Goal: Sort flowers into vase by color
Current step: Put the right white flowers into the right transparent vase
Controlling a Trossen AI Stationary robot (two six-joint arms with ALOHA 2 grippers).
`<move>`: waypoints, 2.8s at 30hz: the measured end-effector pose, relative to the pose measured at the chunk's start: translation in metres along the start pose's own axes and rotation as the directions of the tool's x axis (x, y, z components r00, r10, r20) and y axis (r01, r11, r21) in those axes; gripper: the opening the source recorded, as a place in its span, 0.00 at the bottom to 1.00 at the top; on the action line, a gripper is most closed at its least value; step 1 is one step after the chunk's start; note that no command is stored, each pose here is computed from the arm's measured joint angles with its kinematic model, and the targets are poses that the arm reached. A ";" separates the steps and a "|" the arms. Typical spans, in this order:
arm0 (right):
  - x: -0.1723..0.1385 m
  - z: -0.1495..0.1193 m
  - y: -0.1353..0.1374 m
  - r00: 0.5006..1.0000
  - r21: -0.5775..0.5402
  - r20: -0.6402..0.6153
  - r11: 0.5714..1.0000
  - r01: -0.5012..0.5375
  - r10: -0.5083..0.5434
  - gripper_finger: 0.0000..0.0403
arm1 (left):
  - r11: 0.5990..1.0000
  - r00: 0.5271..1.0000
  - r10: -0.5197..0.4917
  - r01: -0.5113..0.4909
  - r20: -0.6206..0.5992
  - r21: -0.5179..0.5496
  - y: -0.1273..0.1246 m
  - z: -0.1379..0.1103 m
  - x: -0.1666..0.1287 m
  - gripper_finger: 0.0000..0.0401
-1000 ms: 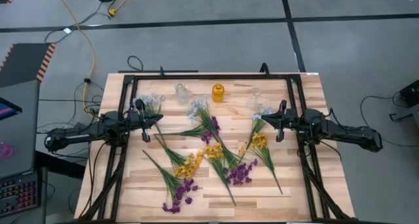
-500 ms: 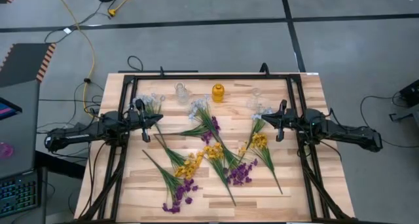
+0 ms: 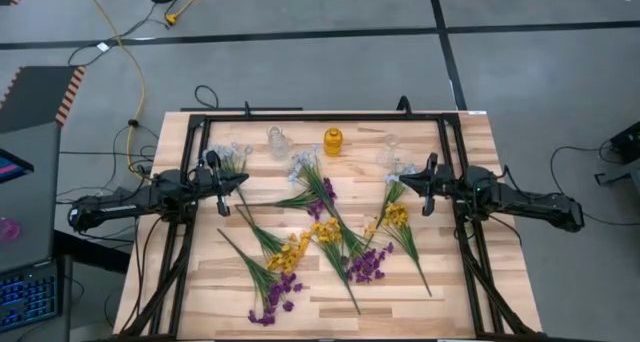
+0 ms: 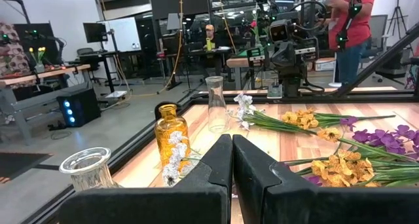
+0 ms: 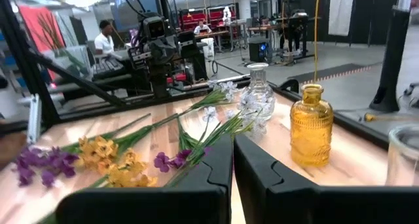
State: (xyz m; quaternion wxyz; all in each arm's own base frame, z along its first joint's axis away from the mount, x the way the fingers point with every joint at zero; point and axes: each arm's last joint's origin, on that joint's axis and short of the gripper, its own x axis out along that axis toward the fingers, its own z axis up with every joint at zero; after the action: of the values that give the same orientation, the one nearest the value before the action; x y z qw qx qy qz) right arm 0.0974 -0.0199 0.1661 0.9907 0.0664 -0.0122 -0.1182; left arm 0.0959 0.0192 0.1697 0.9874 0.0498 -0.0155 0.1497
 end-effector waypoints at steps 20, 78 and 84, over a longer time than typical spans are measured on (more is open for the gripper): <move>-0.001 0.007 0.001 1.000 0.288 0.023 0.957 -0.009 0.003 0.52 | 0.998 1.000 0.002 -0.002 0.000 -0.060 0.000 0.000 0.000 0.00; 0.057 0.089 0.012 0.726 0.497 -0.650 0.596 0.631 -0.226 0.68 | 0.998 1.000 0.002 -0.002 0.000 -0.060 0.000 0.000 0.000 0.00; 0.067 0.074 0.013 0.590 0.427 -0.770 0.490 0.760 -0.244 0.68 | 0.998 1.000 0.002 -0.002 0.000 -0.060 0.000 0.000 0.000 0.00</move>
State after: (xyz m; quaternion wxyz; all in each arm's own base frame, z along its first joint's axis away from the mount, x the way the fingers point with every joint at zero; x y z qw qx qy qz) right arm 0.1625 -0.0331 0.2420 0.7324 0.4871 0.2873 -0.3792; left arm 0.0959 0.0192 0.1698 0.9883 0.0200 -0.0200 0.1499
